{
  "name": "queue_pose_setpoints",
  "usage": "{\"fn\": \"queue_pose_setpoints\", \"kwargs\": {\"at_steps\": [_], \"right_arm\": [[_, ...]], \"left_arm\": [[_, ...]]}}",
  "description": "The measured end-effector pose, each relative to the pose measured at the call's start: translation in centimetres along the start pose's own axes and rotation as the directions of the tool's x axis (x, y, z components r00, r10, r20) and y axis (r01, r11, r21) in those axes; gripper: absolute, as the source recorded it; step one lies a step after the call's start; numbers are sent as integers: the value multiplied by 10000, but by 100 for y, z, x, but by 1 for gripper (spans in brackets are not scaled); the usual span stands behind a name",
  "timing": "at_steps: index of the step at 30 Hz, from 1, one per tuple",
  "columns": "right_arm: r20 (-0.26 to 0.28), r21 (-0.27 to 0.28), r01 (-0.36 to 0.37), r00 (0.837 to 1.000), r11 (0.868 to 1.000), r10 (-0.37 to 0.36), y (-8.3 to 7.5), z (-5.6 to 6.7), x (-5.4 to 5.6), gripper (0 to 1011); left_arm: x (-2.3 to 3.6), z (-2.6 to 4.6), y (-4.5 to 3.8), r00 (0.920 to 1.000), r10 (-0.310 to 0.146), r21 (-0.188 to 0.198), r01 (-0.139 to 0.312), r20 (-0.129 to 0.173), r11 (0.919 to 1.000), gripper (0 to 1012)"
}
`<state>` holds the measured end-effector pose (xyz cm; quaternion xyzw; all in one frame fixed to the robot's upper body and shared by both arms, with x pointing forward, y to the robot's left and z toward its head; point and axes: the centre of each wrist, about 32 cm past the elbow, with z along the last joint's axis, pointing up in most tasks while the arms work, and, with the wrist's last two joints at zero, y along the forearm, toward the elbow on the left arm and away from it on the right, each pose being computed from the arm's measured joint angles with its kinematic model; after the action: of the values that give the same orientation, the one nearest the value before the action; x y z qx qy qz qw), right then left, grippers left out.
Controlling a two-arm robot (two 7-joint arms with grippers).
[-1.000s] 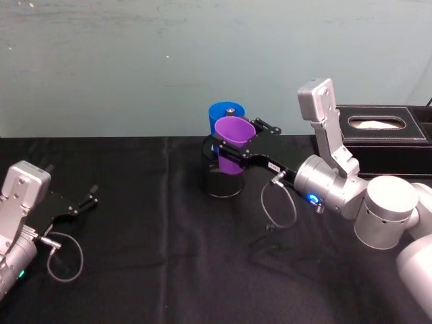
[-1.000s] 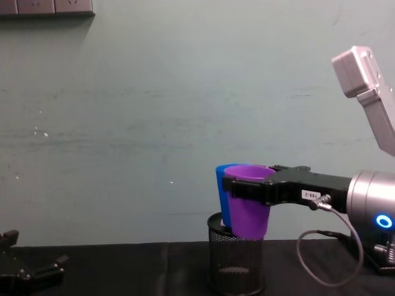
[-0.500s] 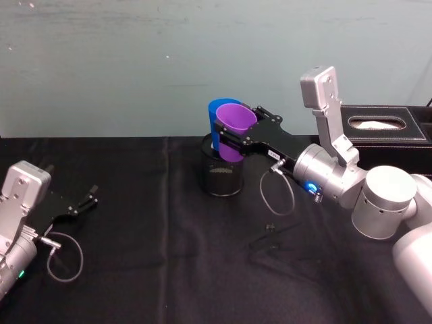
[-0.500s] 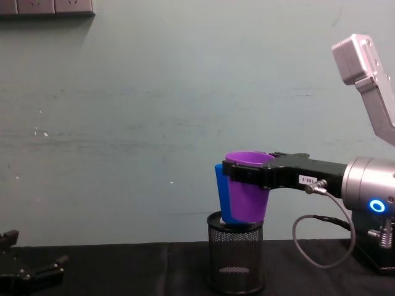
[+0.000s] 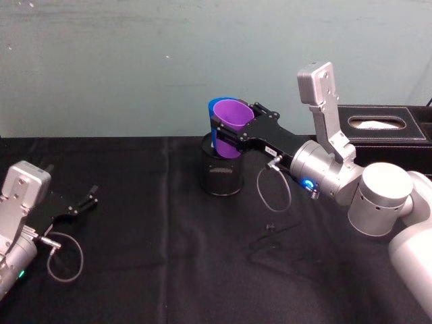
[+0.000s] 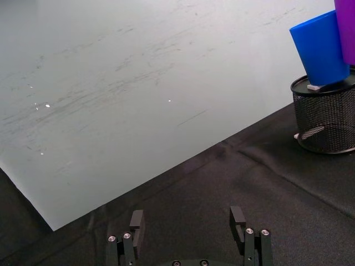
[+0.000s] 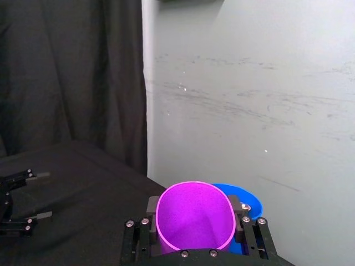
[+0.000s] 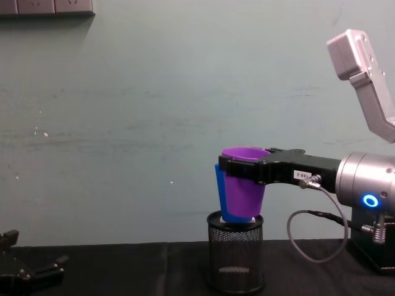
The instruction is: Pick up one cup with a gripper and tap it against the other cup.
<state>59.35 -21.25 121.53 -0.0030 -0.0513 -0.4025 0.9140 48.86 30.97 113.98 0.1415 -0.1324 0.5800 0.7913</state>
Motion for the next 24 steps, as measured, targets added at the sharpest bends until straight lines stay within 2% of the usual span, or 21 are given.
{"fn": "queue_pose_setpoints", "kwargs": {"at_steps": [24], "right_arm": [[210, 58, 151, 9997, 9999, -152, 20, 26, 20, 741]], "left_arm": [[0, 0, 0, 10000, 0, 0, 0, 0, 10000, 1000]]}}
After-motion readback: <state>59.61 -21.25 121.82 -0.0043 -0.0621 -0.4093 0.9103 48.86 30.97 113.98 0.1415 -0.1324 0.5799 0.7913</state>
